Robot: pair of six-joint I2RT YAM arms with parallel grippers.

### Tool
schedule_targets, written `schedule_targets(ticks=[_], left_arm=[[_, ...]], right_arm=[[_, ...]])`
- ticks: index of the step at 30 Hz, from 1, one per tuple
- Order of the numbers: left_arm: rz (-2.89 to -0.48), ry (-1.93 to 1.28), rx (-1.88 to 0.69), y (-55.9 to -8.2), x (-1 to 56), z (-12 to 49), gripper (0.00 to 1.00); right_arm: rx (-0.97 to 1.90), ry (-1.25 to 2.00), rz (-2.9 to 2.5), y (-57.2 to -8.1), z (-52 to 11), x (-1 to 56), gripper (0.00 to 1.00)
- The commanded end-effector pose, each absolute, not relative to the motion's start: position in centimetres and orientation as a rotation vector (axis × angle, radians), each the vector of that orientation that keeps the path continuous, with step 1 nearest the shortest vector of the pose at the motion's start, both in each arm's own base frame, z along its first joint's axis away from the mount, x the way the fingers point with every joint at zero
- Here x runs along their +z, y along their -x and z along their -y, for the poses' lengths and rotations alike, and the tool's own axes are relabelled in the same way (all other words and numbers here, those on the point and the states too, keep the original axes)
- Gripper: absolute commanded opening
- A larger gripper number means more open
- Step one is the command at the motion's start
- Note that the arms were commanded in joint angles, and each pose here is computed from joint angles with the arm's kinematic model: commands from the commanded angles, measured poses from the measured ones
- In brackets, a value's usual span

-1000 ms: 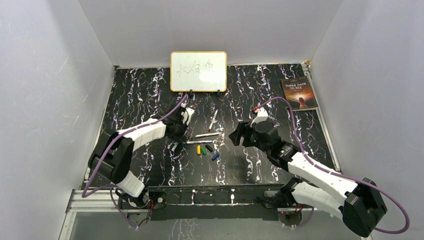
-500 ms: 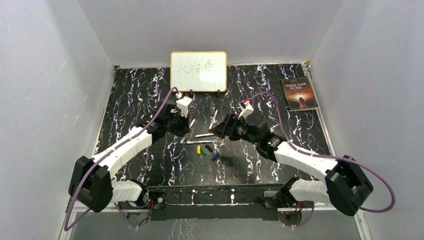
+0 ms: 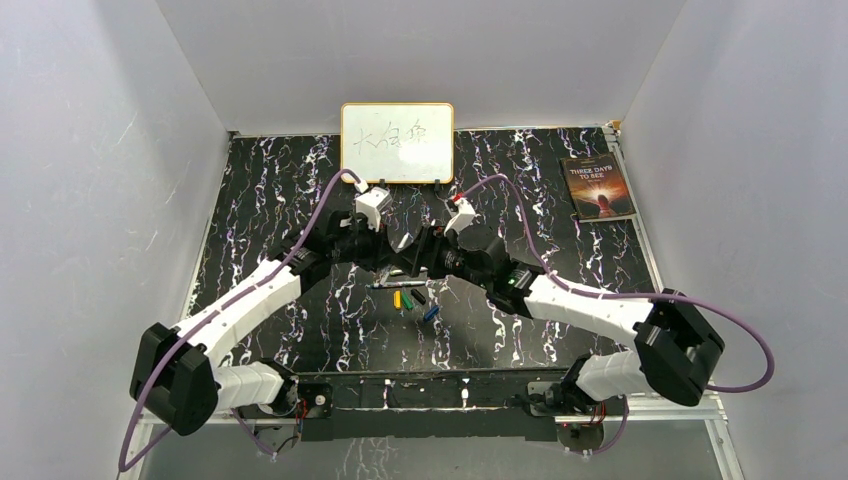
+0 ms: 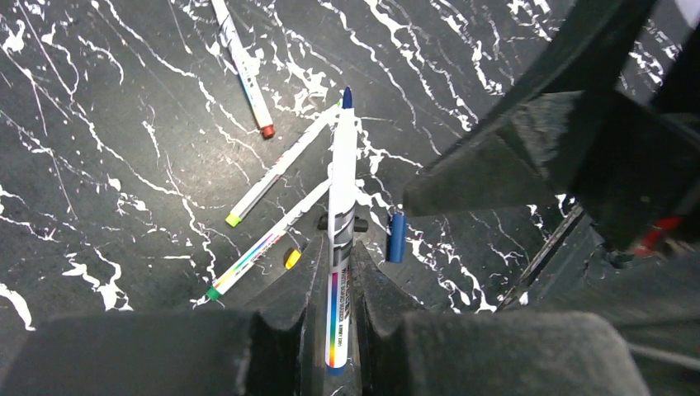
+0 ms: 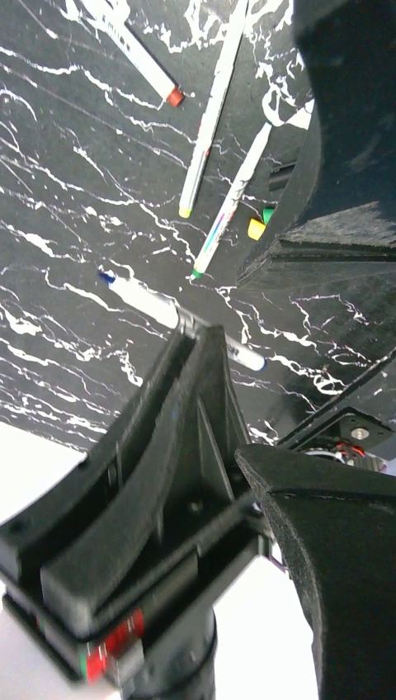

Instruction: Insert the pens into the pen caps

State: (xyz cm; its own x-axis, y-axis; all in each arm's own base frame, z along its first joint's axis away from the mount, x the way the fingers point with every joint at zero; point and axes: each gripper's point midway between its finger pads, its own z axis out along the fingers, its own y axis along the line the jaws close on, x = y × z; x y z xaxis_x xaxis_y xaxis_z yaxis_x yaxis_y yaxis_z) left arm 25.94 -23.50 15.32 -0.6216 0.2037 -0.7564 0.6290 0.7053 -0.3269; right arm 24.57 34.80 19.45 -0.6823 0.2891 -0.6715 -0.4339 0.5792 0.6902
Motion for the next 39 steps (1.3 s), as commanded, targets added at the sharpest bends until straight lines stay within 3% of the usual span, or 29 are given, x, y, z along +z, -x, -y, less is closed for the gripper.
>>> schedule_targets(ticks=[1, 10, 34, 39], left_arm=[[-2.108, -0.631, -0.832, -25.2, 17.9, 24.3, 0.0], [-2.1, -0.659, -0.842, -24.4, 18.2, 24.3, 0.0], [-1.999, -0.716, -0.956, -22.9, 21.3, 25.9, 0.0], [-2.002, -0.706, -0.959, -23.4, 21.4, 26.2, 0.0]], right_arm=[[1.152, 0.076, -1.89, -26.5, -35.2, 23.3, 0.64], [1.132, -0.041, -1.808, -27.7, -34.0, 25.1, 0.57], [1.09, -0.055, -1.809, -28.6, -34.0, 25.4, 0.56], [1.089, -0.032, -1.818, -28.3, -34.1, 25.3, 0.49]])
